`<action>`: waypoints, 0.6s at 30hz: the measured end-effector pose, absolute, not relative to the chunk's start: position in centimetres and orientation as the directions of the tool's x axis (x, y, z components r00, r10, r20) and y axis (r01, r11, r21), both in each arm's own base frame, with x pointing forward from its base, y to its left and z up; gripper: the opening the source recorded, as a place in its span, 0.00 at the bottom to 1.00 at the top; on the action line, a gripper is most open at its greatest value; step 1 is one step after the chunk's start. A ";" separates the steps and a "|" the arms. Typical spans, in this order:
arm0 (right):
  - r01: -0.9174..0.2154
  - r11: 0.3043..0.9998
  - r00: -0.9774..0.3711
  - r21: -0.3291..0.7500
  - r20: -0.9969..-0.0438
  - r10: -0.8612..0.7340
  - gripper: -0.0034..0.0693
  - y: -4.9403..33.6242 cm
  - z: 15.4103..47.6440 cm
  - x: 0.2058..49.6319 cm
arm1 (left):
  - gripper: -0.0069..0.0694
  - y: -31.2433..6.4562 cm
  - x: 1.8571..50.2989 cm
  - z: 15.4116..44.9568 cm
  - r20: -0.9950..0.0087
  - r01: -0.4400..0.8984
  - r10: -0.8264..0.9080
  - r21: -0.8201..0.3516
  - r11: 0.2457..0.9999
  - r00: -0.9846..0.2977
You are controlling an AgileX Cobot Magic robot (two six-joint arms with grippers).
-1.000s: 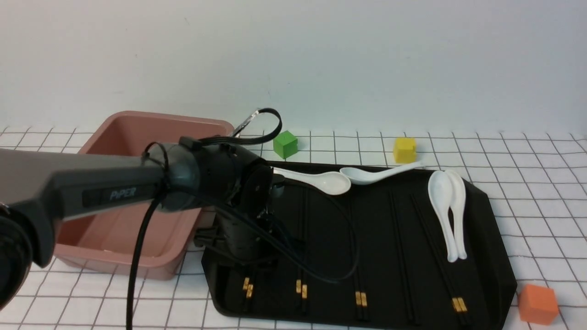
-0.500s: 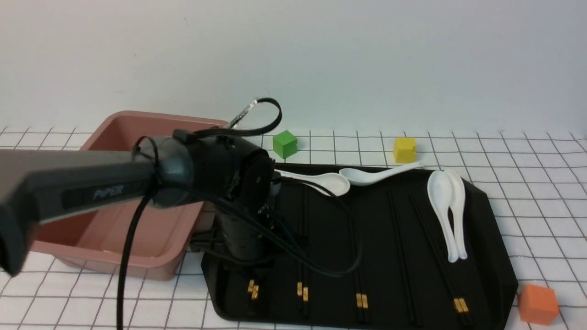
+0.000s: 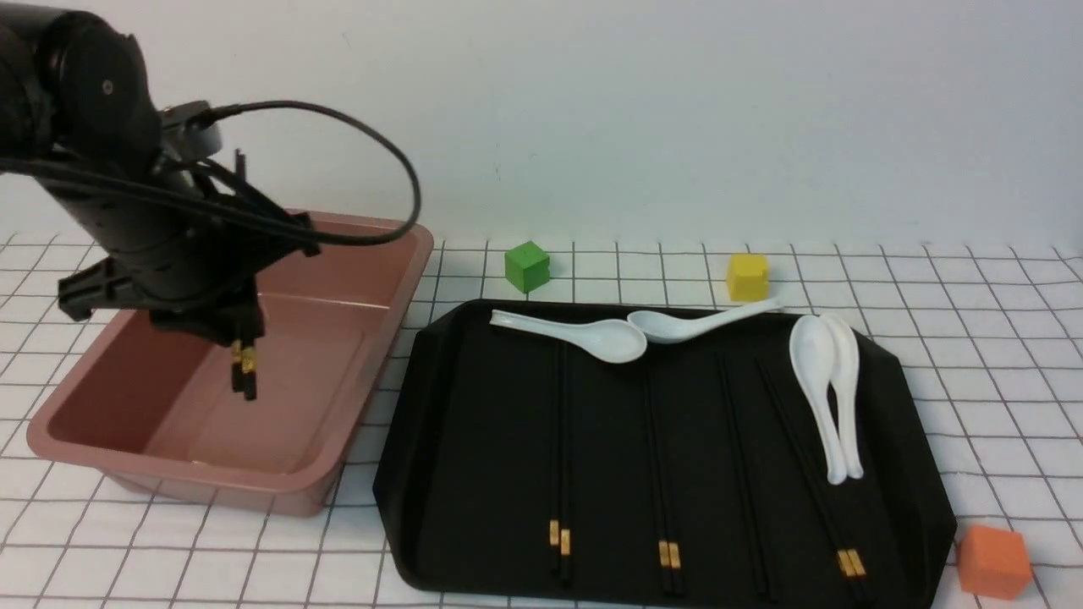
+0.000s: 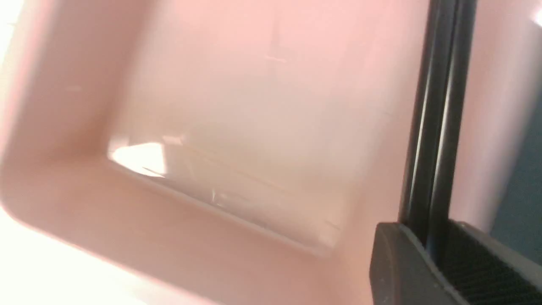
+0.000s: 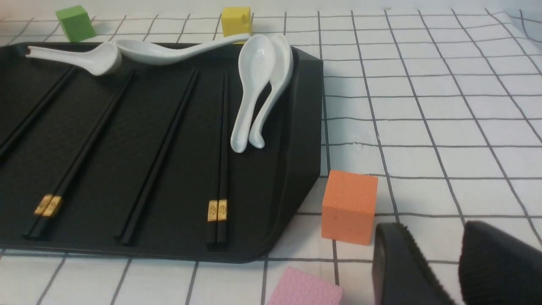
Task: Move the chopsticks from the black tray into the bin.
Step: Use the left arm to put the chopsticks into the lunch box
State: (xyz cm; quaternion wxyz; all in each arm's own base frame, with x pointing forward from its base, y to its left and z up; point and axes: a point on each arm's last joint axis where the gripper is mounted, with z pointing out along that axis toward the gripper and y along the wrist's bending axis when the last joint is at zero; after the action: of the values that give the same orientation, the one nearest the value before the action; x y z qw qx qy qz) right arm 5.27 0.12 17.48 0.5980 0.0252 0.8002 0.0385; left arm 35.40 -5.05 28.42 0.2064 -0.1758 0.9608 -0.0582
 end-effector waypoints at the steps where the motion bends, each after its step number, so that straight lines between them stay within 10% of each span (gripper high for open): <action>1: -0.006 0.996 -0.284 0.092 -0.955 0.086 0.38 0.1 17.5 5.3 | 0.25 -4.6 36.0 27.5 -0.368 -0.320 -0.363 -0.175 0.931 -0.856; 12: -0.006 0.996 -0.284 0.092 -0.955 0.086 0.38 0.1 17.5 5.3 | 0.33 -4.4 39.6 19.9 -0.322 -0.214 -0.230 -0.085 0.973 -0.918; 18: -0.006 0.996 -0.284 0.092 -0.955 0.086 0.38 0.1 17.5 5.3 | 0.38 -4.3 38.8 23.8 -0.325 -0.215 -0.231 -0.086 0.973 -0.917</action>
State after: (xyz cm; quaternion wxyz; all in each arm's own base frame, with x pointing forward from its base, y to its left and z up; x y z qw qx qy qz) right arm 5.27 0.12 17.48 0.5980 0.0252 0.8002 0.0385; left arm 38.81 -4.28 23.82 0.1688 -0.1137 0.9788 -0.0242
